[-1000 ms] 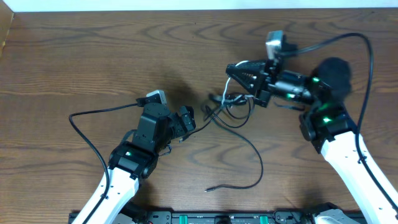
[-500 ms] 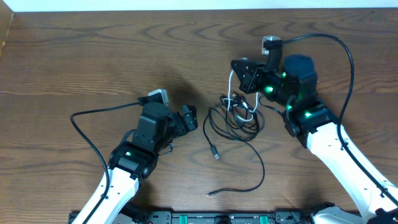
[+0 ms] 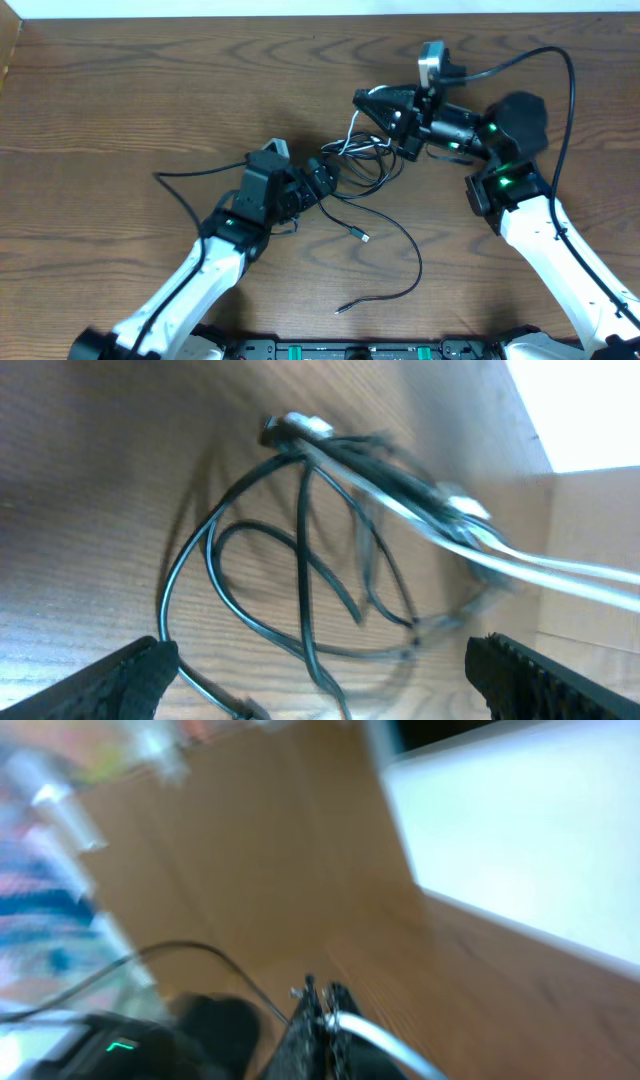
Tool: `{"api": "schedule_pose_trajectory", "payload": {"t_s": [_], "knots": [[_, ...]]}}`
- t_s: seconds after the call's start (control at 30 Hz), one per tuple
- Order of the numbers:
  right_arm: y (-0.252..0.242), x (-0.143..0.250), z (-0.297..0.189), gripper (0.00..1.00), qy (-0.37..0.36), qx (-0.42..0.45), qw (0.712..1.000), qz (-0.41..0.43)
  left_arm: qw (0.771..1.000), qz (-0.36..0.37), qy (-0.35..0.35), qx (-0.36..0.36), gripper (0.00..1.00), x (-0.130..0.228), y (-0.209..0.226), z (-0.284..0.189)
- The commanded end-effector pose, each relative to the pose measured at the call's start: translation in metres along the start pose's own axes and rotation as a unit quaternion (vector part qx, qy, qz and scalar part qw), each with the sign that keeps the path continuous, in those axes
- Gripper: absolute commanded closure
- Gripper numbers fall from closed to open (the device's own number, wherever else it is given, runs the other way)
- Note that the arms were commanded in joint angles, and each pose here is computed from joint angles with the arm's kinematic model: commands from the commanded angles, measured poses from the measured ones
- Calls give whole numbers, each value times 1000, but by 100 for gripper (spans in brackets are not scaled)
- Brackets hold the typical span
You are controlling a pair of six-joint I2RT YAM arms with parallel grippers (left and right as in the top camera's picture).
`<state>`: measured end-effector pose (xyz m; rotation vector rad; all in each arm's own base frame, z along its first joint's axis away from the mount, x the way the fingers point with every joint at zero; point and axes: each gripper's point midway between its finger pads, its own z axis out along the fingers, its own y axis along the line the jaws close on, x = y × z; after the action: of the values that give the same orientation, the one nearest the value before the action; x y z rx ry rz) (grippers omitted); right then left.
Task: Untangle cables
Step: 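Hold cables with the left gripper while right gripper stretches white cable rightward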
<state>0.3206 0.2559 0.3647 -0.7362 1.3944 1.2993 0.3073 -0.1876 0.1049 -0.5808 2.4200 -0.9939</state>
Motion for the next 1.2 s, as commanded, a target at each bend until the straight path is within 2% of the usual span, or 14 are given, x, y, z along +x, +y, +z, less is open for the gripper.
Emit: {"api": "schedule_pose_trajectory", "payload": {"t_s": [0.0, 0.23, 0.47, 0.57, 0.6, 0.63, 0.7, 0.8, 0.83, 1.0, 1.07, 1.17], "knots": [[40, -11, -9, 98, 13, -90, 995, -27, 999, -7, 34, 23, 2, 7, -8, 14], [71, -27, -18, 96, -2, -149, 987, -64, 998, -3, 40, 42, 2, 6, -9, 34], [91, -62, -37, 95, -57, -161, 977, -125, 1000, -12, 22, -6, 2, 1, 17, 50], [80, -77, -45, 94, -72, -134, 979, -134, 999, -15, 13, -26, 21, -1, 28, 54], [66, -84, -51, 94, -79, -108, 983, -125, 999, -17, 10, -37, 39, -1, 34, 56], [58, -85, -53, 94, -80, -96, 985, -116, 999, -18, 9, -44, 45, -1, 37, 57], [44, -85, -57, 93, -76, -73, 989, -102, 998, -20, 3, -62, 67, -2, 45, 56], [13, -77, -62, 93, -59, -27, 994, -85, 997, 17, -10, -77, 89, -10, 53, 54], [2, -74, -64, 93, -55, -9, 996, -76, 996, 31, -12, -77, 92, -13, 54, 52], [-75, -46, -83, 97, -34, 143, 989, -8, 995, 46, -38, -81, 92, -41, 58, 27], [-110, -29, -99, 99, -22, 232, 972, 24, 994, 57, -59, -76, 92, -55, 54, 9], [-153, -1, -130, 99, 1, 365, 929, 65, 990, 79, -102, -63, 92, -77, 43, -25]]}}
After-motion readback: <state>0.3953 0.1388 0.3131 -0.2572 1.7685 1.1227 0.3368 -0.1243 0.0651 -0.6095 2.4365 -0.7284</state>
